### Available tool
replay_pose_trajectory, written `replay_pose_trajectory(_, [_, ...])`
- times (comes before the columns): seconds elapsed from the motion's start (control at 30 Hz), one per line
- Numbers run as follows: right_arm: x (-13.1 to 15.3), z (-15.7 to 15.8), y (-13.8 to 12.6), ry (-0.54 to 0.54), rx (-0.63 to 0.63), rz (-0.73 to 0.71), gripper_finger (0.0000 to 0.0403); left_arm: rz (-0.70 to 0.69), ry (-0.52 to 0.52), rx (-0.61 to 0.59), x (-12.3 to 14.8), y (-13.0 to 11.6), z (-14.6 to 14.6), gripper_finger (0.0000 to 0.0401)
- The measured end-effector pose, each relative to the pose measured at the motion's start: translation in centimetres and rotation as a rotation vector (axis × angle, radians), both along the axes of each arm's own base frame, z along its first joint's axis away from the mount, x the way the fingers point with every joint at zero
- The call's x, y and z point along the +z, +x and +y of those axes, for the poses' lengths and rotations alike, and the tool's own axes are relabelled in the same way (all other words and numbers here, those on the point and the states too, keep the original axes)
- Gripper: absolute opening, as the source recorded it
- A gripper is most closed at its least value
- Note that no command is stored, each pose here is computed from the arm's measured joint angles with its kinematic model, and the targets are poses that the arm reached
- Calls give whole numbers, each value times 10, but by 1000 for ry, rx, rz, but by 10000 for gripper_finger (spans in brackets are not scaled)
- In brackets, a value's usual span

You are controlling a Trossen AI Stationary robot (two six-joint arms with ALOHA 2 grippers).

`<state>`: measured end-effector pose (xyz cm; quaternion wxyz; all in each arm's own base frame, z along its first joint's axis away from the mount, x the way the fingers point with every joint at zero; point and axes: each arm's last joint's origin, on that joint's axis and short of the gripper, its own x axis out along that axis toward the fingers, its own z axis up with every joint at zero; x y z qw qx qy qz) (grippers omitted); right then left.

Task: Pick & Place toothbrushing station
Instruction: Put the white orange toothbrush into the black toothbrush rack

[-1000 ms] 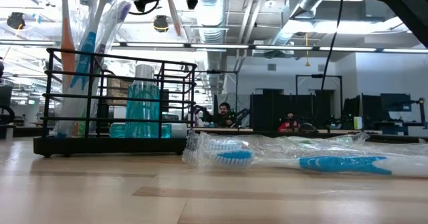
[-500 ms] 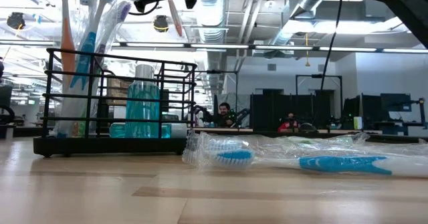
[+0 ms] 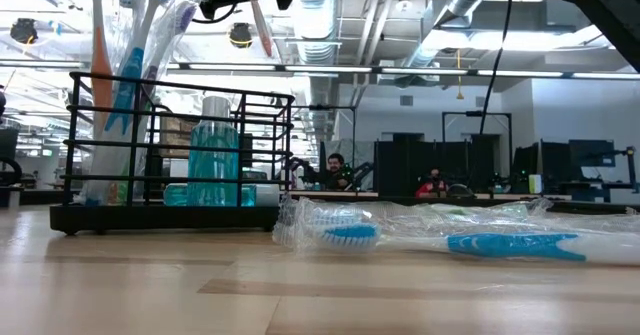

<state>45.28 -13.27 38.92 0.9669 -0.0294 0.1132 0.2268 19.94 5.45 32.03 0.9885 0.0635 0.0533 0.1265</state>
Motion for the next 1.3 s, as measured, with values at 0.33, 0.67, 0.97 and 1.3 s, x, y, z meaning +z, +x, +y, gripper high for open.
replay_pose_trajectory(0.33, [0, 5, 2, -13, -21, 0, 111, 0, 0, 0, 0, 0, 0, 19])
replay_pose_trajectory(0.67, [-1, 5, 2, -30, -16, 0, 11, 1, 1, 0, 0, 0, 0, 19])
replay_pose_trajectory(0.97, [0, 7, 3, -41, -9, -17, 3, -1, 0, 0, 0, 0, 0, 48])
replay_pose_trajectory(1.3, [-3, 1, -1, -47, -5, 21, 1, -11, -58, 24, 4, -12, -3, 54])
